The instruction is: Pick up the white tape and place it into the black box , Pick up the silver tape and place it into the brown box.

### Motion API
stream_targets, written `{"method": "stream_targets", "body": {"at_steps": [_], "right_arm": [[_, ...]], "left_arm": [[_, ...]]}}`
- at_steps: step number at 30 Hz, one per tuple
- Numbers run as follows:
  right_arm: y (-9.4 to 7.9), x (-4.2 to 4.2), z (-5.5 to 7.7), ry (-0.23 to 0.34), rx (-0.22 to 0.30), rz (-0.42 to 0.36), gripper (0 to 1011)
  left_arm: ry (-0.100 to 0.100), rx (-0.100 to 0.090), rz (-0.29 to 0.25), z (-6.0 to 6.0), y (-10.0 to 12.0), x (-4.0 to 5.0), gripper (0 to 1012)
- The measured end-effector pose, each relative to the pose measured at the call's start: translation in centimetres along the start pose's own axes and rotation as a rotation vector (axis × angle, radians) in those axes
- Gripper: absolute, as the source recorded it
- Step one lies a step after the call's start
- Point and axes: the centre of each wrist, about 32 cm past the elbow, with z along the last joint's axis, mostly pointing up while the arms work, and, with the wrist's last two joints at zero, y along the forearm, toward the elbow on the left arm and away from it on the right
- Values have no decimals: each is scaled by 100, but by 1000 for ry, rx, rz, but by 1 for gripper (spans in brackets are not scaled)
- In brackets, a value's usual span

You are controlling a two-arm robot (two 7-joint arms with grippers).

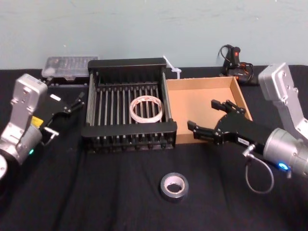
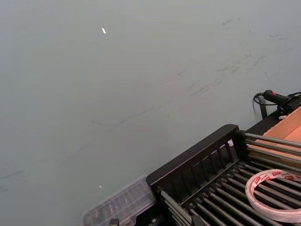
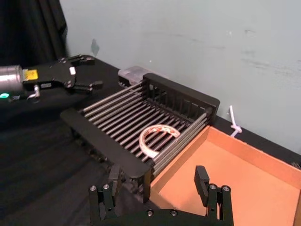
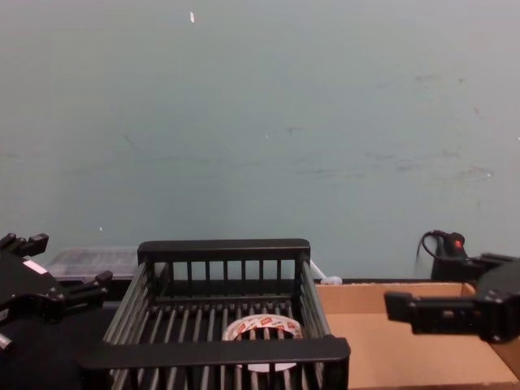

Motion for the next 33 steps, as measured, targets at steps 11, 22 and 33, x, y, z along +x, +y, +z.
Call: {"method": "stream_targets", "body": {"at_steps": [11, 22, 33], "right_arm": [[-191, -110, -10, -3, -70, 27, 1000], [-225, -217, -100, 16, -128, 70, 1000], [-189, -283, -212, 39, -173, 94, 1000]], "left_arm": [[0, 0, 0, 0, 0, 0, 1001], [0, 0, 0, 0, 0, 0, 1002], [0, 0, 0, 0, 0, 0, 1001]]}}
